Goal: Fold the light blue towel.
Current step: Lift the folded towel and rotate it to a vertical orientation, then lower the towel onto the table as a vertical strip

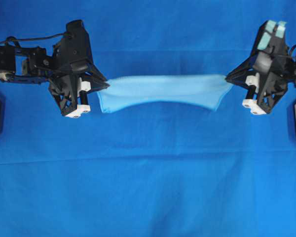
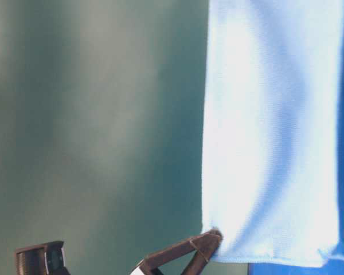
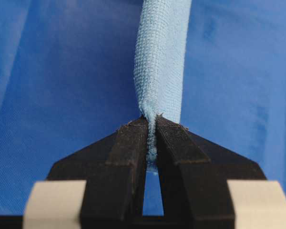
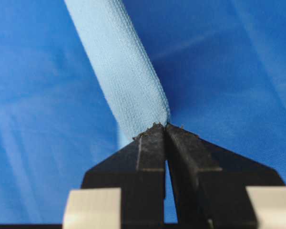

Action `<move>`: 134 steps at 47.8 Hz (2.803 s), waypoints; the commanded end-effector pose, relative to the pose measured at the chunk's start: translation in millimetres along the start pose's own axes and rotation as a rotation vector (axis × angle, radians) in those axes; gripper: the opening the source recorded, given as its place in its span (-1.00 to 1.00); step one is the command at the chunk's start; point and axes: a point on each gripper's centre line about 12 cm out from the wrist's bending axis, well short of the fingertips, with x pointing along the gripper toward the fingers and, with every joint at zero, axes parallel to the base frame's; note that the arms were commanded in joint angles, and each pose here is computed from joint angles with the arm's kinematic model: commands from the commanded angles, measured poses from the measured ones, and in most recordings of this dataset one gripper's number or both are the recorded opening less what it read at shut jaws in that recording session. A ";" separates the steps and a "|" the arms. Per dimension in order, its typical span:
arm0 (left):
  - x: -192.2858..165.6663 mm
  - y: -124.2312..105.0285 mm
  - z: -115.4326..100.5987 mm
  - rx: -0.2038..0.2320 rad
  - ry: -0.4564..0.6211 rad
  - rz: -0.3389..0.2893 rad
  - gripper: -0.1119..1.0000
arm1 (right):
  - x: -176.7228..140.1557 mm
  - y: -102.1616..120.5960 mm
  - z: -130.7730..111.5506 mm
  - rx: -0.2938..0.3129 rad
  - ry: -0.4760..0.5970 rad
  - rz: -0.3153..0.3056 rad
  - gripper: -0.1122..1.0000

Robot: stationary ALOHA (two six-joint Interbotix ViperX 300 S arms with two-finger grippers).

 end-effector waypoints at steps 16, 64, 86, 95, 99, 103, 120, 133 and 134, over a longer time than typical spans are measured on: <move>-2.9 -17.4 12.5 0.023 -0.052 -0.040 -0.75 | 12.7 -14.3 11.0 -0.014 0.006 -0.065 -0.76; 80.4 -118.6 91.3 0.149 -0.263 -0.211 -0.75 | 92.4 -92.4 128.6 -0.081 -0.114 -0.265 -0.76; 110.9 -133.1 128.6 0.147 -0.346 -0.221 -0.75 | 59.1 -101.5 85.7 -0.052 -0.055 -0.309 -0.76; 132.6 -145.2 144.9 0.147 -0.374 -0.231 -0.75 | 46.1 -101.2 66.2 -0.047 -0.022 -0.324 -0.76; 140.6 -149.9 147.4 0.146 -0.391 -0.238 -0.75 | 45.2 -101.9 64.7 -0.048 -0.011 -0.331 -0.76; 143.2 -152.2 147.9 0.141 -0.409 -0.243 -0.75 | 47.0 -102.0 65.4 -0.050 -0.009 -0.331 -0.76; 135.1 -139.1 105.8 0.093 -0.370 -0.244 -0.75 | 93.3 -92.0 77.0 -0.108 0.011 -0.267 -0.76; 116.9 -126.1 46.0 -0.034 -0.313 -0.266 -0.75 | 131.9 -73.0 101.7 -0.155 -0.047 -0.191 -0.76; 115.9 -125.8 42.8 -0.041 -0.309 -0.267 -0.75 | 134.1 -72.4 102.5 -0.157 -0.047 -0.189 -0.76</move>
